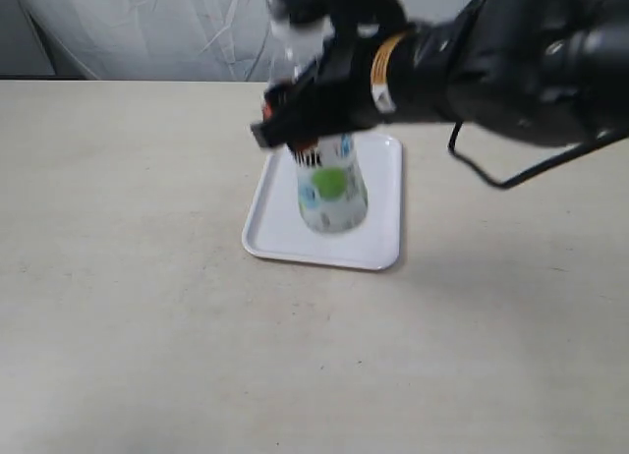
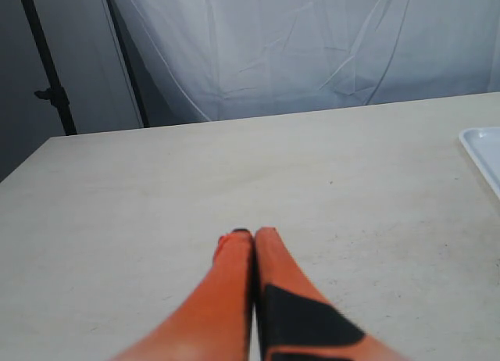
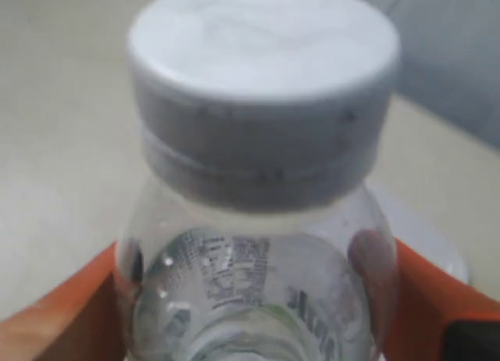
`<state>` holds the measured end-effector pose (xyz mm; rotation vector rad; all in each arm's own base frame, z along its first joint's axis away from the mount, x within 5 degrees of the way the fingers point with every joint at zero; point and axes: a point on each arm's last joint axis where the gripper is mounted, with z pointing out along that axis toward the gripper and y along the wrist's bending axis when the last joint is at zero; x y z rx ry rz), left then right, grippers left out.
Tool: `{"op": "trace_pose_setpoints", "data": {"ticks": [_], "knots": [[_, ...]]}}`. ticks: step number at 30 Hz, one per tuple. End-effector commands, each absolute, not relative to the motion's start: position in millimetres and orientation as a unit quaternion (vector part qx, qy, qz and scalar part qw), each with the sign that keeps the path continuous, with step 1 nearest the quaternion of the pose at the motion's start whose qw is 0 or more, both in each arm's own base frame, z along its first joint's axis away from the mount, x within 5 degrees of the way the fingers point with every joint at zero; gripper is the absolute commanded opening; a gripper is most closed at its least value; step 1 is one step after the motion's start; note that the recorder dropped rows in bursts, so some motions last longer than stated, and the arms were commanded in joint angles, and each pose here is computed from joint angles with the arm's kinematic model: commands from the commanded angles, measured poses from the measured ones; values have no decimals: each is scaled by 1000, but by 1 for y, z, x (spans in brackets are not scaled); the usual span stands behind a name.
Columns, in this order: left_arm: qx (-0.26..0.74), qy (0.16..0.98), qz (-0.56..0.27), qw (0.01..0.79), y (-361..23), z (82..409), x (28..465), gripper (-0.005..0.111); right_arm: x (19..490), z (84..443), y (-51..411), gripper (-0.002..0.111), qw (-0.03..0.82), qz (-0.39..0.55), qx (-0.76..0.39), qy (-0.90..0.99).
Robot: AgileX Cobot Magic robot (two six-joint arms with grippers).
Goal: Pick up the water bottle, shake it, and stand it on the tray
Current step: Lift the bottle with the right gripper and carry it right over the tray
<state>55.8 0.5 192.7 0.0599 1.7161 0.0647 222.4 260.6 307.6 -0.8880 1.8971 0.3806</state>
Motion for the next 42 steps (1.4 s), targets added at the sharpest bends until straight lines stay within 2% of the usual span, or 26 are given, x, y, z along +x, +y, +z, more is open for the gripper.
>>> {"op": "trace_pose_setpoints", "data": {"ticks": [1, 3, 5, 6, 8, 9, 12, 14, 17, 20, 22, 24, 26, 29, 33, 36, 39, 42], "knots": [[26, 756, 28, 654, 0, 192, 56, 0, 204, 400, 242, -1, 617, 198, -362, 670], [26, 756, 28, 654, 0, 192, 56, 0, 204, 399, 241, -1, 615, 195, -361, 673], [26, 756, 28, 654, 0, 192, 56, 0, 212, 351, 250, -1, 555, 189, -361, 725], [26, 756, 28, 654, 0, 192, 56, 0, 219, 305, 259, -1, 500, 177, -366, 765], [26, 756, 28, 654, 0, 192, 56, 0, 225, 276, 265, -1, 463, 157, -371, 790], [26, 756, 28, 654, 0, 192, 56, 0, 224, 281, 267, -1, 468, 159, -370, 787], [26, 756, 28, 654, 0, 192, 56, 0, 213, 368, 258, -1, 574, 199, -357, 709], [26, 756, 28, 654, 0, 192, 56, 0, 205, 405, 248, -1, 618, 214, -344, 674], [26, 756, 28, 654, 0, 192, 56, 0, 201, 417, 241, -1, 636, 202, -348, 659], [27, 756, 29, 654, 0, 192, 56, 0, 211, 382, 249, -1, 592, 176, -356, 701], [27, 756, 29, 654, 0, 192, 56, 0, 221, 320, 262, -1, 519, 162, -361, 758], [27, 756, 29, 654, 0, 192, 56, 0, 226, 282, 269, -1, 475, 146, -370, 785], [28, 756, 29, 654, 0, 192, 56, 0, 229, 269, 271, -1, 458, 136, -373, 795], [28, 756, 29, 654, 0, 192, 56, 0, 225, 292, 273, -1, 485, 153, -367, 779], [28, 756, 29, 654, 0, 192, 56, 0, 208, 373, 264, -1, 583, 208, -359, 698], [28, 756, 29, 654, 0, 192, 56, 0, 197, 414, 252, -1, 632, 238, -351, 649], [28, 756, 29, 654, 0, 192, 56, 0, 196, 417, 246, -1, 633, 221, -343, 658], [28, 756, 29, 654, 0, 192, 56, 0, 205, 385, 251, -1, 597, 183, -352, 698]]}}
